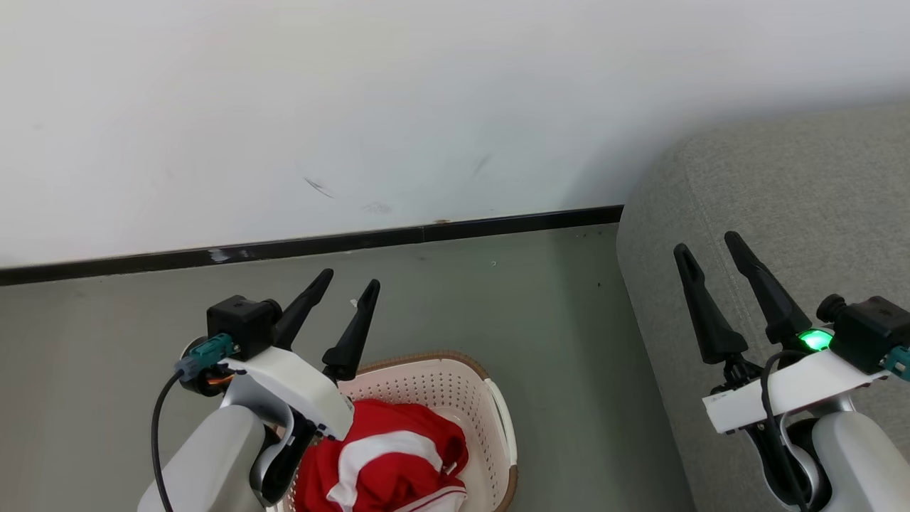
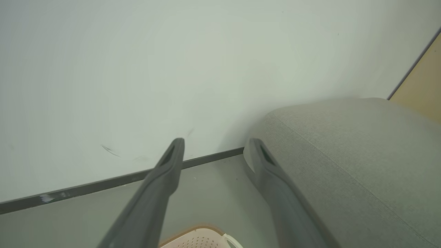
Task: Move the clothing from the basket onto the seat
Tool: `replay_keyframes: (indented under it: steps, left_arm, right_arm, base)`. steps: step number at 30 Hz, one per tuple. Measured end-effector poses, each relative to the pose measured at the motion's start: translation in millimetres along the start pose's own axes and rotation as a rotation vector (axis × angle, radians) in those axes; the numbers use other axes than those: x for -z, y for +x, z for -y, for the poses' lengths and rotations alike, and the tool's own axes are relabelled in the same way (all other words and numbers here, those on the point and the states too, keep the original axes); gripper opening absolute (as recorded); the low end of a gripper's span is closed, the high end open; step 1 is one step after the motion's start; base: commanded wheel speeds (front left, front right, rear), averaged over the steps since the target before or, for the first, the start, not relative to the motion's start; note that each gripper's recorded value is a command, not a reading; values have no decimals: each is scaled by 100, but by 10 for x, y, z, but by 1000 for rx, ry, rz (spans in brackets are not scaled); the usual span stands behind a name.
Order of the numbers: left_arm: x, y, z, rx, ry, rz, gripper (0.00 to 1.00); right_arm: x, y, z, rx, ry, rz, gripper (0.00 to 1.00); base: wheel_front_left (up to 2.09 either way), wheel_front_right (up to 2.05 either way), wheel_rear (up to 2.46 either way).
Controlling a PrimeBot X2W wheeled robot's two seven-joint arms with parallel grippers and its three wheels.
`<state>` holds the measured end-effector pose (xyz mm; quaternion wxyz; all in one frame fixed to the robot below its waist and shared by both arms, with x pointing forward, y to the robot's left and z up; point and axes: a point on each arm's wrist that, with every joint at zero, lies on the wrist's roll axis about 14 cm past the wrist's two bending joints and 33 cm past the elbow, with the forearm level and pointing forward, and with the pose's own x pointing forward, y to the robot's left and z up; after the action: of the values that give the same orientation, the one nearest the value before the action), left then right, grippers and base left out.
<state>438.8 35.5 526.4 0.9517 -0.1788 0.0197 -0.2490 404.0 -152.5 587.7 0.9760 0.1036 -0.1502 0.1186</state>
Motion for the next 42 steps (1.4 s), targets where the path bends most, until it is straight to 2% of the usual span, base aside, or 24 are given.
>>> replay_keyframes:
  steps: [17,35,42]
  left_arm:
    - [-352,-73,-260,-79,41,98,100]
    - [-578,-702,-1060,-380,97,182,100]
    - [-498,-978,-1188,-475,72,187,100]
  right_arm:
    - [20,55,11,-5,-2,0,100]
    - [-35,9,25,-11,-23,3,100]
    - [87,-173,170,44,-23,-44,100]
  base:
    - [0,0,0]
    - [0,0,0]
    - [0,0,0]
